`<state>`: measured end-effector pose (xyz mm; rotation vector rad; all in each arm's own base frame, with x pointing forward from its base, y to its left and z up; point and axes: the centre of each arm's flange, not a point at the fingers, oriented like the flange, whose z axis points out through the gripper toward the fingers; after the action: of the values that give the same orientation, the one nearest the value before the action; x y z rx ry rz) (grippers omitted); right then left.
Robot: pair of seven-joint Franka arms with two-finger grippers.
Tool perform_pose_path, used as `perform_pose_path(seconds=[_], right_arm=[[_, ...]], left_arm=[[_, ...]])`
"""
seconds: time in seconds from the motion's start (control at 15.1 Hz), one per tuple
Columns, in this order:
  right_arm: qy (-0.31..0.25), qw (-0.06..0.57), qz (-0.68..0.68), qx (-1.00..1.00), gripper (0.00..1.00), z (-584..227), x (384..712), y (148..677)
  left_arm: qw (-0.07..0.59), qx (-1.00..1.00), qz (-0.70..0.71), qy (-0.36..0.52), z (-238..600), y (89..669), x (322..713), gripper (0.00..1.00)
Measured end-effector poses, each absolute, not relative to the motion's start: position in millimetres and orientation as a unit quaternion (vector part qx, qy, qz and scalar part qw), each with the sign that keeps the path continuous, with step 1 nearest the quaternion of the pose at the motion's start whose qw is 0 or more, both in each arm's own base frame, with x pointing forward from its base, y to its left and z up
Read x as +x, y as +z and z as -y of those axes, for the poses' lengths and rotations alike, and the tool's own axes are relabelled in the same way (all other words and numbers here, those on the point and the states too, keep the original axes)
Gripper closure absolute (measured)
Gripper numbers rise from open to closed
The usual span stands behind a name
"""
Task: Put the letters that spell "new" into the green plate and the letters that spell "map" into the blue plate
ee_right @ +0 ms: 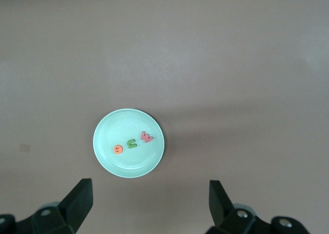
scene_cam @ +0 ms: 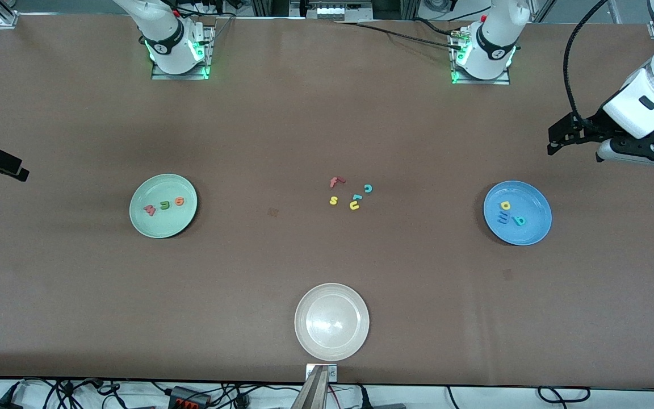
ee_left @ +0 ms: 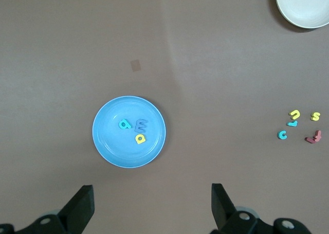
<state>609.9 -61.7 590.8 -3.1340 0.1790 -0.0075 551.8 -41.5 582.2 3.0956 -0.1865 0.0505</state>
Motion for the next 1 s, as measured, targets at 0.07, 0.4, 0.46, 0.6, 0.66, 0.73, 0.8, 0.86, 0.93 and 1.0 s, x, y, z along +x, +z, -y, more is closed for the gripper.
perform_pose_path(seconds=[0.07,0.4,0.46,0.6,0.66,0.73,0.8,0.86,0.93,1.0], right_arm=[[-0.001,0.002,-0.057,-0.998,0.00,62,607,591],[0.015,0.005,-0.053,-0.998,0.00,62,587,584],[0.016,0.006,-0.054,-0.998,0.00,62,583,584],[0.013,0.007,-0.053,-0.998,0.00,62,577,588],[0.009,0.007,-0.053,-0.999,0.00,61,575,591],[0.005,0.007,-0.052,-0.999,0.00,61,574,594],[0.003,0.007,-0.052,-0.999,0.00,60,573,595],[0.002,0.007,-0.052,-0.999,0.00,60,573,595],[0.003,0.007,-0.052,-0.999,0.00,61,573,595],[0.003,0.007,-0.053,-0.999,0.00,62,573,595]], left_arm=[[0.020,0.998,0.060,0.016,41,582,552,0.00],[0.020,0.998,0.060,0.016,41,582,552,0.00],[0.020,0.998,0.060,0.016,42,582,552,0.00],[0.020,0.998,0.060,0.016,42,582,552,0.00],[0.020,0.998,0.060,0.016,41,582,552,0.00],[0.020,0.998,0.060,0.016,41,582,552,0.00],[0.020,0.998,0.060,0.016,41,582,552,0.00],[0.020,0.998,0.060,0.016,41,582,552,0.00],[0.020,0.998,0.060,0.016,41,582,552,0.00],[0.020,0.998,0.060,0.016,41,582,552,0.00]])
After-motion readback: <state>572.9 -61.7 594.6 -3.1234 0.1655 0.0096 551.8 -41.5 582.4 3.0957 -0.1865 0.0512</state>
